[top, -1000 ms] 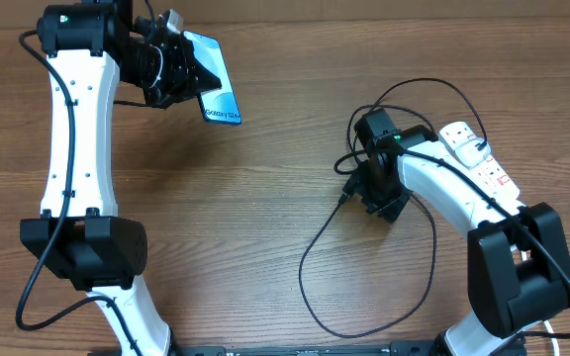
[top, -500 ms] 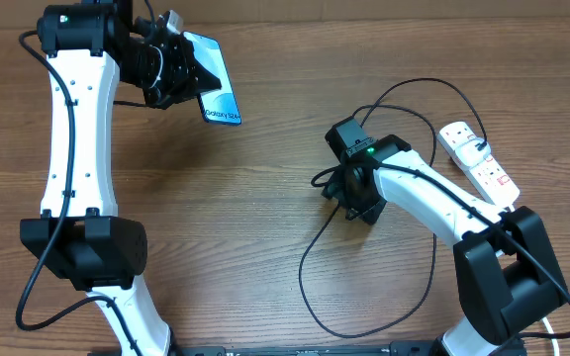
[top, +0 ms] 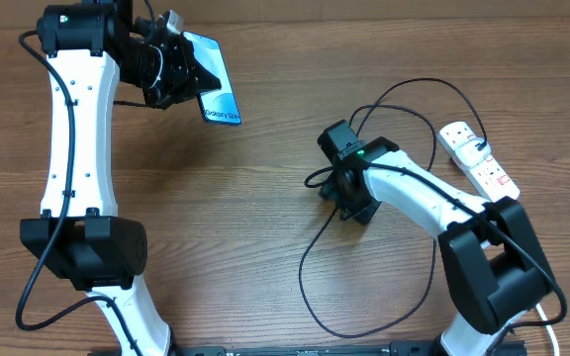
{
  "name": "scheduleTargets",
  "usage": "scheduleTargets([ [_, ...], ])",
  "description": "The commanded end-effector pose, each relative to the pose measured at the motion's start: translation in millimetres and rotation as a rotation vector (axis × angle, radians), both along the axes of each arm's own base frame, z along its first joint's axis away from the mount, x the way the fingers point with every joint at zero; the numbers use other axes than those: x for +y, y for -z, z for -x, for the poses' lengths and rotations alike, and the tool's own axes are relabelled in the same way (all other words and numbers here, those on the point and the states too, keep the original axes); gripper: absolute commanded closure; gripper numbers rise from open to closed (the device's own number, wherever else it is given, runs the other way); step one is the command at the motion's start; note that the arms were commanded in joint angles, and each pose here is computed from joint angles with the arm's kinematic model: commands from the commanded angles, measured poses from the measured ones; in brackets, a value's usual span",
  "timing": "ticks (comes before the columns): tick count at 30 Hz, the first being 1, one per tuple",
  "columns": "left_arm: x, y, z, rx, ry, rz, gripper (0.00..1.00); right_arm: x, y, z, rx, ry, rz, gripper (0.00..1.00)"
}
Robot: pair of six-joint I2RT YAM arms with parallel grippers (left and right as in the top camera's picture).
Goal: Plug charger to phone and switch on socket
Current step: 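Lower the right gripper onto the USB-C plug and close on it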
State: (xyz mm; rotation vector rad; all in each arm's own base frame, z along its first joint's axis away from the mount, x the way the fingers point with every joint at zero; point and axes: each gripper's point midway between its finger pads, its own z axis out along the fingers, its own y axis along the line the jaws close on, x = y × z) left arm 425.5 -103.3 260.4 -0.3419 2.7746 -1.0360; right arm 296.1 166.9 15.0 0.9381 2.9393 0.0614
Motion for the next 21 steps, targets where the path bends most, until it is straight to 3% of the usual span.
scheduleTargets([
  [1,-5.2,-2.9,-0.2,-0.018,0.026,0.017,0.96,2.0,2.3,0.4,-0.001,-0.013,0.014,0.35],
  [12,-5.2,-2.7,0.3,-0.016,0.026,0.017,0.96,8.0,23.6,5.3,0.059,-0.017,0.000,0.36],
  [21,-5.2,-2.7,0.2,-0.016,0.026,0.016,0.96,9.7,28.6,4.6,0.064,-0.017,-0.004,0.53],
])
